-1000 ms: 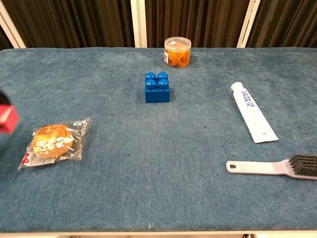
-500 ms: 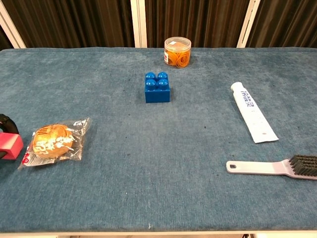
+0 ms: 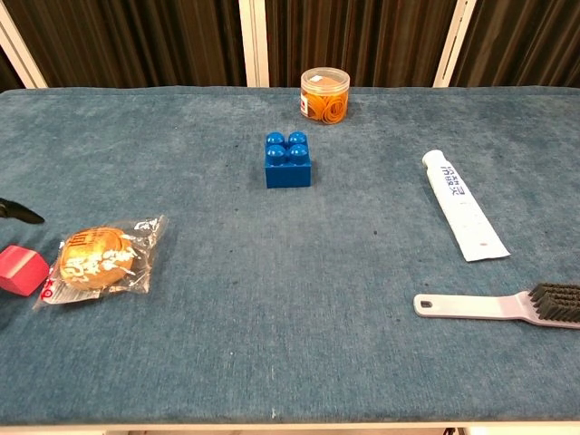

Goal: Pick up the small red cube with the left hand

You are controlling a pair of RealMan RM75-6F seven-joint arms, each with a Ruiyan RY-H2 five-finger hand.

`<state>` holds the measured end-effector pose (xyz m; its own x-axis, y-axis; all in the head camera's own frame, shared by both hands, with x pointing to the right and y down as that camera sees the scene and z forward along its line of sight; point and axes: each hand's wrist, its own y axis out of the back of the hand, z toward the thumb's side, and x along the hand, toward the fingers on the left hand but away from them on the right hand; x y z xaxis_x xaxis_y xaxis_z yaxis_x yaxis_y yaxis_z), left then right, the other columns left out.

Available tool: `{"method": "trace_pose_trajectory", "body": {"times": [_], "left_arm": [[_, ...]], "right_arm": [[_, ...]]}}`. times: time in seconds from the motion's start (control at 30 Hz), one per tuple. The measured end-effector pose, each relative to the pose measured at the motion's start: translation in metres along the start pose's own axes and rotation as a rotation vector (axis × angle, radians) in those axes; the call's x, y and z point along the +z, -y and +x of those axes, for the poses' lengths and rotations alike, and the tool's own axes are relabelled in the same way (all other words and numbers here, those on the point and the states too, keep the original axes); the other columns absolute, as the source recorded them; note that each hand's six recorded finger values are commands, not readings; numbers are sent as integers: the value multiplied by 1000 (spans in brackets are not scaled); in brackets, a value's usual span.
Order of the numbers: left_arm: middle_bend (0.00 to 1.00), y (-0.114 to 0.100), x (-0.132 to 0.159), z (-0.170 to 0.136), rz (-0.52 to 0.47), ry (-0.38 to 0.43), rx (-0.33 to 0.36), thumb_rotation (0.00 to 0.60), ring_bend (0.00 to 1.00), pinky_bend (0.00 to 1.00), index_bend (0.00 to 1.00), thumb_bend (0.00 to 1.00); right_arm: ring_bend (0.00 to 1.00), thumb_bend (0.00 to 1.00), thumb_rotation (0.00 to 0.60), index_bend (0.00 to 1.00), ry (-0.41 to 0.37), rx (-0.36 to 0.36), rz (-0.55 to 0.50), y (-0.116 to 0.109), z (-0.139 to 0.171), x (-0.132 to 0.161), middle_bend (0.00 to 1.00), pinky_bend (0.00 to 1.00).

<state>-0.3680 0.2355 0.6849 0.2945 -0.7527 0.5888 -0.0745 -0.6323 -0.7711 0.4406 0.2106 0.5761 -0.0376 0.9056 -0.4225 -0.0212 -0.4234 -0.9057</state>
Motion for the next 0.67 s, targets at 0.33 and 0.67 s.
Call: {"method": "trace_pose_trajectory", "body": {"times": [0.33, 0.67], "left_arm": [[15, -75, -30, -56, 96, -125, 219, 600, 0, 40, 66, 106], [15, -96, -44, -91, 124, -269, 331, 600, 0, 28, 46, 115]], "right_arm": [[0, 302, 600, 0, -12, -9, 17, 1, 4, 4, 0, 27], [0, 301, 600, 0, -29, -29, 37, 3, 12, 10, 0, 27]]}}
